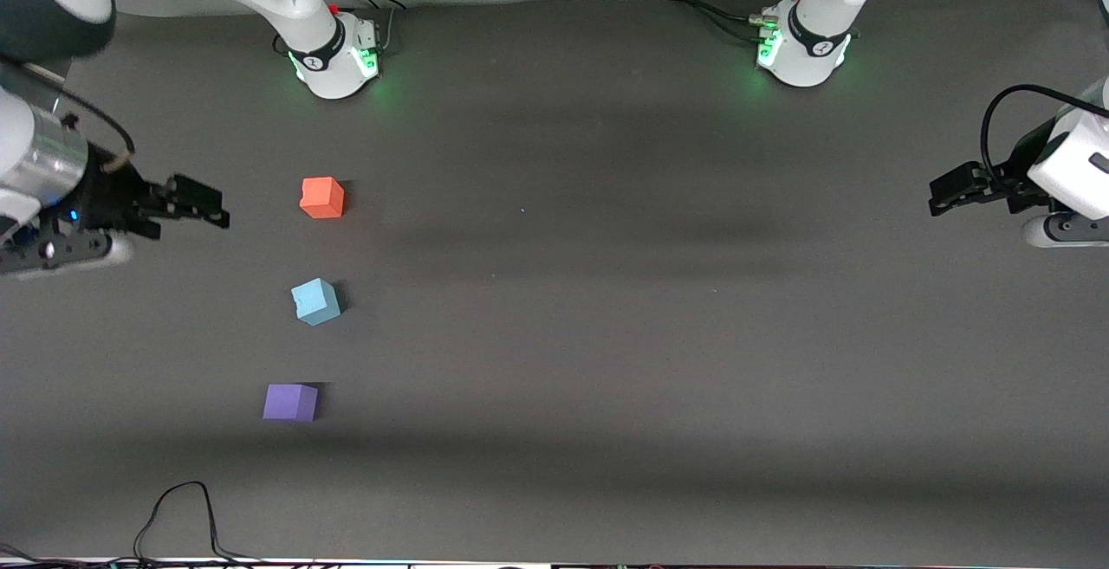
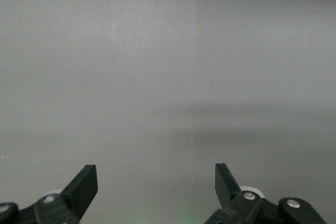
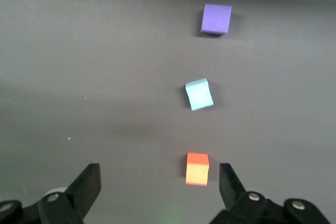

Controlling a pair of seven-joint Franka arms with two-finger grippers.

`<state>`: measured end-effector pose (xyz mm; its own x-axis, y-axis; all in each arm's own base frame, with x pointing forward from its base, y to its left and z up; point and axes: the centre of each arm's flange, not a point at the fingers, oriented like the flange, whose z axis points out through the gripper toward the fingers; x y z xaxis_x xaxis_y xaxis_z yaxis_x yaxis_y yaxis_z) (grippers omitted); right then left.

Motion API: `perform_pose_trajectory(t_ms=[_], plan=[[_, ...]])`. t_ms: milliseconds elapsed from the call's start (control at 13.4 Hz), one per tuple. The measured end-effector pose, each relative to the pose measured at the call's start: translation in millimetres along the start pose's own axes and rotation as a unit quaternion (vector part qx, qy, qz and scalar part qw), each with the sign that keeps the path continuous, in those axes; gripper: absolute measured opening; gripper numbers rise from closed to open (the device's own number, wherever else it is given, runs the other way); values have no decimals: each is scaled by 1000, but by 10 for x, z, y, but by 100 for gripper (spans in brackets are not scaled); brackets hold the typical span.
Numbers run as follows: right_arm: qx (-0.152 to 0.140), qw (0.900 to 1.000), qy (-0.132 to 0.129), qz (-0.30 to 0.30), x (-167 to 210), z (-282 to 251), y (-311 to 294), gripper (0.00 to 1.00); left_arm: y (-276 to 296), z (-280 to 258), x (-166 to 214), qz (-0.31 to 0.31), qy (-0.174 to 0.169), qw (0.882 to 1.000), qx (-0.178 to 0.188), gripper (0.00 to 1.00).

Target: Place blue block between orange and purple blocks

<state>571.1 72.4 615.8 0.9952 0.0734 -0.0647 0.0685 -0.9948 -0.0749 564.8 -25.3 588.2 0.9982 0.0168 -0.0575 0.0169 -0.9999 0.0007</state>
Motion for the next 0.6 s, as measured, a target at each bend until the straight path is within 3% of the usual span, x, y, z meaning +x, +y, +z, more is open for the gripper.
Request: perform_pose_trajectory(t_ms=[224, 597], plan=[[0, 1000, 1, 0, -153, -60, -145, 100, 0, 0, 0, 0, 0, 1000, 0, 100], [4, 1000, 6, 22, -75, 111, 110, 100, 0, 0, 0, 0, 0, 1000, 0, 100]])
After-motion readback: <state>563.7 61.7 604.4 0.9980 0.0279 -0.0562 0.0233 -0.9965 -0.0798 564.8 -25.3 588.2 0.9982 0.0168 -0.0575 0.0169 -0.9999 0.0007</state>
